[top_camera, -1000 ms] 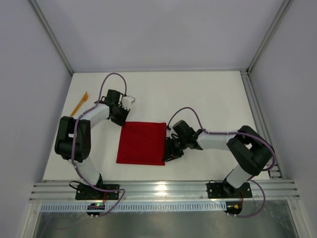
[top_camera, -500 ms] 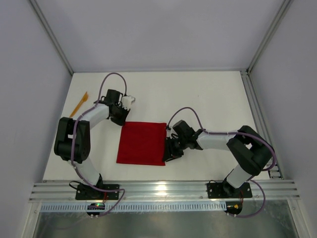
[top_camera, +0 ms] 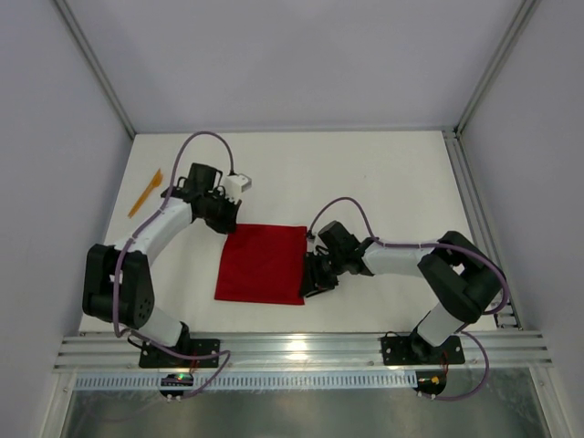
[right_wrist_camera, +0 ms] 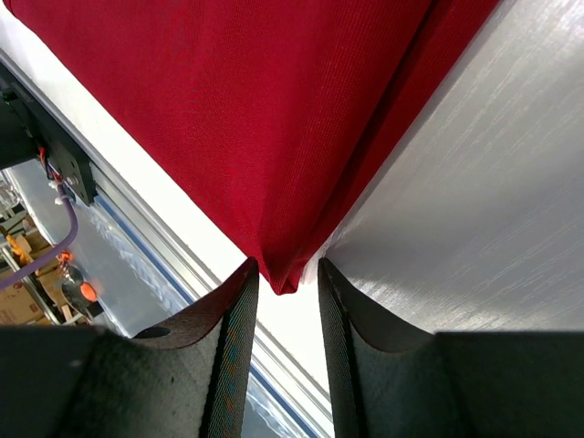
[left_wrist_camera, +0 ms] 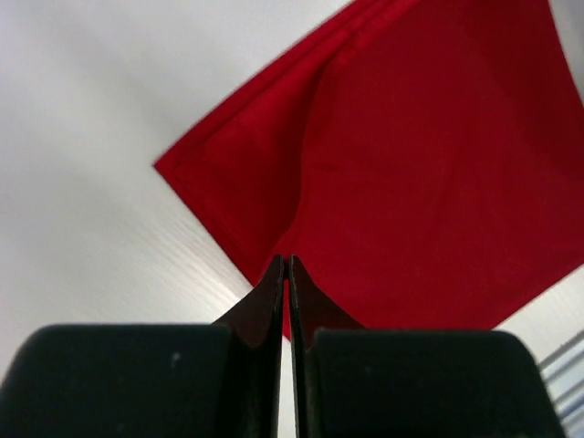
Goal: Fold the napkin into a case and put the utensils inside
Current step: Pick up the top corner of the square folded napkin, then fold the top corner of the square-folded napkin.
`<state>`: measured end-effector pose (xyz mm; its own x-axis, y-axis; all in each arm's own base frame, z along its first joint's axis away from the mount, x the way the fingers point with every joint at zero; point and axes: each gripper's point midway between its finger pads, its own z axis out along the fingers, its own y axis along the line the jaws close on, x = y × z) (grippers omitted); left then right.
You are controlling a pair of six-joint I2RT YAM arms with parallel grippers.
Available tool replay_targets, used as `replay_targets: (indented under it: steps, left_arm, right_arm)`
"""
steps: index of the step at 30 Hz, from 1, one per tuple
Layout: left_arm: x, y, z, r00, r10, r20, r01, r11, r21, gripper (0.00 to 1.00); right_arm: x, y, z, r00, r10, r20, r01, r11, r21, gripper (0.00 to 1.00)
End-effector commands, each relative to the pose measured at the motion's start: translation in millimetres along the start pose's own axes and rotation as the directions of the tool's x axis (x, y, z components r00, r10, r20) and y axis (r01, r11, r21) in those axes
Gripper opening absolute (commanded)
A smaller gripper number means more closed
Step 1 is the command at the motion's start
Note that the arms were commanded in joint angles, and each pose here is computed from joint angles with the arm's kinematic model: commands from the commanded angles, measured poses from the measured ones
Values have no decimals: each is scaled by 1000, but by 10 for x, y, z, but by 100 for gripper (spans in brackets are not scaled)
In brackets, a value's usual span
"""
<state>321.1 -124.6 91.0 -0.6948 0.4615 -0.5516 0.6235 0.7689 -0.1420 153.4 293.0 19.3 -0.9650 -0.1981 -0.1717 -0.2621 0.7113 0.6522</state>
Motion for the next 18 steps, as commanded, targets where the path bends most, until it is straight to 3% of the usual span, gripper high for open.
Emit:
replay_targets:
  steps: [1, 4, 7, 9, 18]
  left_arm:
    - [41, -457, -147, 998, 61, 4, -61, 989, 135, 0]
    - [66, -746, -185, 993, 118, 0, -115, 975, 191, 0]
    - [59, -1013, -206, 987, 158, 1, -154, 956, 249, 0]
    - [58, -1179, -205, 982, 190, 0, -182, 941, 286, 0]
    - [323, -1684, -116, 950, 309, -37, -267, 869, 416, 0]
  right_arm:
    - [-77, -125, -43, 999, 24, 48, -27, 997, 67, 38]
    - [-124, -133, -125, 996, 39, 84, -45, 996, 78, 40]
    - [-107, -194, -165, 995, 54, 89, -61, 994, 86, 58]
    - [-112, -234, -181, 993, 72, 97, -80, 993, 86, 63]
    - [-270, -393, -466, 968, 131, 216, -158, 981, 111, 63]
